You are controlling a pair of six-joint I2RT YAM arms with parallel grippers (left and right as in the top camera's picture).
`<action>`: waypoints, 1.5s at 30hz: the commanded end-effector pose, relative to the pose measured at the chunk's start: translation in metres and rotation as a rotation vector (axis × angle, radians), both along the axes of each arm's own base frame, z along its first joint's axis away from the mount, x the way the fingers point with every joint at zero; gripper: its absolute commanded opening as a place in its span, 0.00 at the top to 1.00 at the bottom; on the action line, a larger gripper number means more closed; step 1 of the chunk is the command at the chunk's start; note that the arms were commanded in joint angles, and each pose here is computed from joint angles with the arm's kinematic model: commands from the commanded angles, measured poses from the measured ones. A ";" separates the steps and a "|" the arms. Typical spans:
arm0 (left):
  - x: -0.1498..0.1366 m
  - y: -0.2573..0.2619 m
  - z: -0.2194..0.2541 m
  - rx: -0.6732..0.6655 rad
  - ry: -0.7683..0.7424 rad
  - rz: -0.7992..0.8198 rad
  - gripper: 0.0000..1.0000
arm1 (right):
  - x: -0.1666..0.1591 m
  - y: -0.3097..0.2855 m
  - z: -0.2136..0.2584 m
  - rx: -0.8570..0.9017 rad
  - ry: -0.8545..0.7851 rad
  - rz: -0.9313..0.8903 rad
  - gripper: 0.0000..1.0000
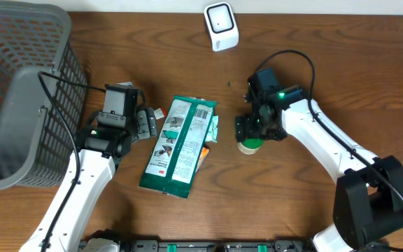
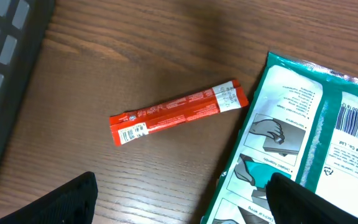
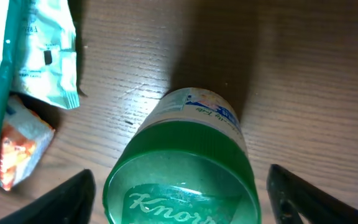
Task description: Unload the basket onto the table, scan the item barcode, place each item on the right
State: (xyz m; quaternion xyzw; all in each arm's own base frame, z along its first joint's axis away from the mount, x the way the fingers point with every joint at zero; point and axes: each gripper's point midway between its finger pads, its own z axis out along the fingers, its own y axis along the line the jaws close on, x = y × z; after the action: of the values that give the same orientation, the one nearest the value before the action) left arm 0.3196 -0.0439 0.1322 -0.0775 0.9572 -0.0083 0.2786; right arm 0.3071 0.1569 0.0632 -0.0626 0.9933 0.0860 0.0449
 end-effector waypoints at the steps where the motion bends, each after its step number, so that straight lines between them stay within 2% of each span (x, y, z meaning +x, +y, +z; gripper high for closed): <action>1: 0.005 0.001 0.006 -0.004 -0.016 0.010 0.12 | -0.001 0.004 0.002 -0.002 -0.011 0.111 0.25; 5: 0.005 0.001 0.006 -0.004 -0.016 0.011 0.12 | -0.011 0.004 0.001 -0.014 0.021 0.126 0.32; 9: 0.005 0.001 0.006 -0.004 -0.016 0.010 0.12 | -0.015 0.003 0.001 -0.015 0.058 0.007 0.58; 10: 0.005 0.001 0.006 -0.004 -0.016 0.010 0.12 | -0.014 0.003 0.001 -0.009 0.066 -0.065 0.60; 14: 0.005 0.001 0.006 -0.004 -0.016 0.011 0.12 | -0.012 0.004 0.001 0.008 0.096 -0.285 0.53; 19: 0.005 0.001 0.006 -0.004 -0.016 0.010 0.12 | -0.011 0.004 0.001 0.012 0.106 -0.350 0.46; 20: 0.005 0.001 0.006 -0.004 -0.016 0.011 0.12 | -0.011 0.004 0.001 0.011 0.103 -0.332 0.41; 21: 0.005 0.001 0.006 -0.004 -0.016 0.010 0.12 | -0.011 0.004 0.001 0.010 0.098 -0.308 0.31; 22: 0.005 0.001 0.006 -0.004 -0.016 0.011 0.12 | -0.011 0.003 0.002 0.007 0.095 -0.277 0.19; 23: 0.005 0.001 0.006 -0.004 -0.016 0.011 0.12 | -0.012 0.002 0.003 0.003 0.096 -0.257 0.03; 24: 0.005 0.001 0.006 -0.004 -0.016 0.011 0.12 | -0.013 0.000 0.007 -0.001 0.097 -0.244 0.01; 29: 0.005 0.001 0.006 -0.004 -0.016 0.011 0.12 | 0.000 -0.002 0.039 0.024 0.013 -0.133 0.01; 32: 0.005 0.001 0.006 -0.004 -0.016 0.011 0.12 | 0.007 0.000 0.061 0.025 -0.069 0.058 0.01; 37: 0.005 0.001 0.006 -0.004 -0.016 0.010 0.12 | 0.010 0.002 0.075 0.019 -0.147 0.216 0.01; 41: 0.005 0.001 0.006 -0.004 -0.016 0.010 0.12 | 0.008 0.003 0.072 0.017 -0.140 0.238 0.09; 45: 0.005 0.001 0.006 -0.004 -0.016 0.011 0.12 | 0.002 0.006 0.061 0.006 -0.094 0.245 0.10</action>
State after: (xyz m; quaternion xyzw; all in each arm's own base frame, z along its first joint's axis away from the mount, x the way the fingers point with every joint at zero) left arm 0.3196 -0.0439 0.1322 -0.0776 0.9572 -0.0084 0.2786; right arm 0.3117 0.1589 0.1301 -0.1620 0.9781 0.0939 0.0907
